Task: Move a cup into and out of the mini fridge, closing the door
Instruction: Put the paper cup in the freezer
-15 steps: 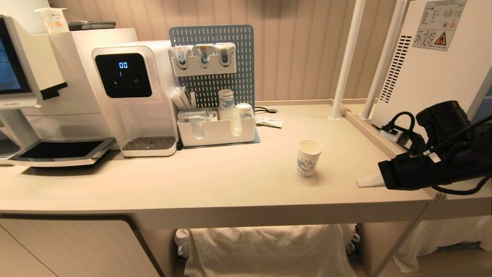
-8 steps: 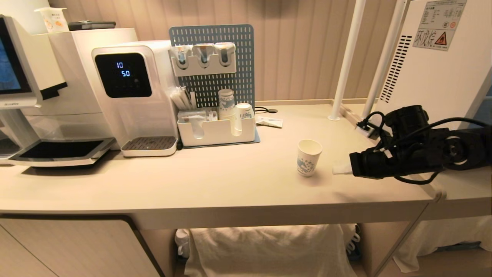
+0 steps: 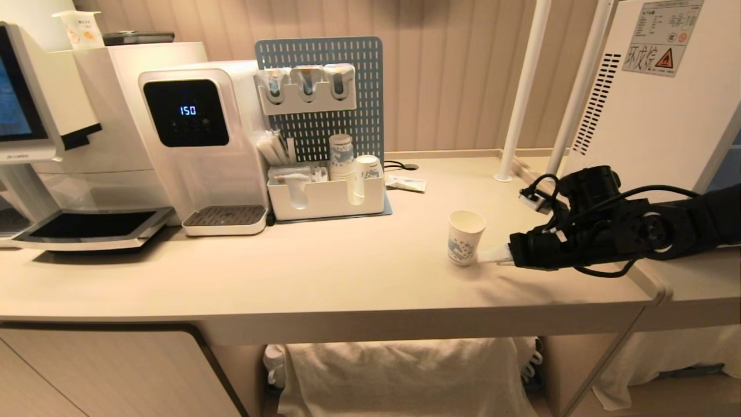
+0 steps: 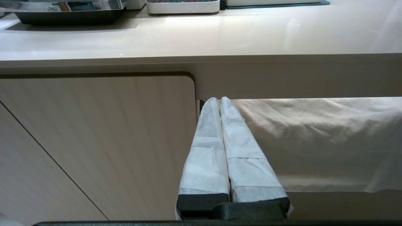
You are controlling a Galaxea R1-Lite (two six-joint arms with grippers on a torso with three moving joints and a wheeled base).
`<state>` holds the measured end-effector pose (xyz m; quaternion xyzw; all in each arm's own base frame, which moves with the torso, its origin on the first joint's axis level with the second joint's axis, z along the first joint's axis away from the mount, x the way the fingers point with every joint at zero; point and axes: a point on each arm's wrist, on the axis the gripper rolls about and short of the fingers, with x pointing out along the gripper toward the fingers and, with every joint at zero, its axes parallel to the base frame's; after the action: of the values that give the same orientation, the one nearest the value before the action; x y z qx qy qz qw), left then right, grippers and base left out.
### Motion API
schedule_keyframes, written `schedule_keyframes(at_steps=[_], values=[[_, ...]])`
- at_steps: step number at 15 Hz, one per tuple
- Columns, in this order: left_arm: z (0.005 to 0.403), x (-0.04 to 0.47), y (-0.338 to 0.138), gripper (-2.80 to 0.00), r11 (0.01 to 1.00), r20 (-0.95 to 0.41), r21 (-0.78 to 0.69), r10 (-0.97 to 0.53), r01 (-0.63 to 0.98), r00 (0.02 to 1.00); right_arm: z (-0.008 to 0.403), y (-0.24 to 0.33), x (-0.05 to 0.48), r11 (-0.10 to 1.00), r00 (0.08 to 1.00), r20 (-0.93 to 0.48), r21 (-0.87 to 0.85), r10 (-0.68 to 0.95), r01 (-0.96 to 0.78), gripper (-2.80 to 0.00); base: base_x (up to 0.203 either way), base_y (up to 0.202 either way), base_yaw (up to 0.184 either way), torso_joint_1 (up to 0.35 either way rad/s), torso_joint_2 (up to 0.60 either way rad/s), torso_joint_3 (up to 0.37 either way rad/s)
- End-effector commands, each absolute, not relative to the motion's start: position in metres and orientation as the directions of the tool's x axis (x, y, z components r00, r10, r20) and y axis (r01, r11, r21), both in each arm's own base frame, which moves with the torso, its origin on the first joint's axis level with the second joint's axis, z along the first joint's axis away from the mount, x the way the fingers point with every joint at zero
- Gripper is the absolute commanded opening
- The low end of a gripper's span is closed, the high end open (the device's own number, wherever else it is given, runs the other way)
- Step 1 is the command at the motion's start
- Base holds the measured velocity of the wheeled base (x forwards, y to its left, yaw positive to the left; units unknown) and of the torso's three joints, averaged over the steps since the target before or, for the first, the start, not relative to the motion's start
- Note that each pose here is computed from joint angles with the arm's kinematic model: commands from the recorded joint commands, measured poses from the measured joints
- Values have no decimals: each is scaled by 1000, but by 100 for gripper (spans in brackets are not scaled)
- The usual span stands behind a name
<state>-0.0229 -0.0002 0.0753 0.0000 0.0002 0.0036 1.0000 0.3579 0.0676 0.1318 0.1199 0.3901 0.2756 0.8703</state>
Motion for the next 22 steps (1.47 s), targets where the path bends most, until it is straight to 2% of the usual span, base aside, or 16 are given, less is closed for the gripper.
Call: schedule_keyframes(at_steps=[1, 5, 9, 17, 22], values=[[75, -23, 0, -280, 1000, -2, 0, 8, -8, 1000, 135, 67, 353, 819, 546, -611, 415, 573, -395, 0, 0, 0, 0, 0, 0, 0], [75, -23, 0, -280, 1000, -2, 0, 8, -8, 1000, 134, 68, 346, 811, 547, -619, 290, 564, -509, 0, 0, 0, 0, 0, 0, 0], [75, -23, 0, -280, 1000, -2, 0, 8, -8, 1000, 131, 78, 349, 840, 625, -602, 155, 497, -520, 0, 0, 0, 0, 0, 0, 0], [75, -23, 0, -280, 1000, -2, 0, 8, -8, 1000, 116, 97, 361, 834, 633, -583, 152, 508, -530, 0, 0, 0, 0, 0, 0, 0], [75, -23, 0, -280, 1000, -2, 0, 8, -8, 1000, 102, 105, 387, 862, 719, -513, 91, 470, -499, 0, 0, 0, 0, 0, 0, 0]])
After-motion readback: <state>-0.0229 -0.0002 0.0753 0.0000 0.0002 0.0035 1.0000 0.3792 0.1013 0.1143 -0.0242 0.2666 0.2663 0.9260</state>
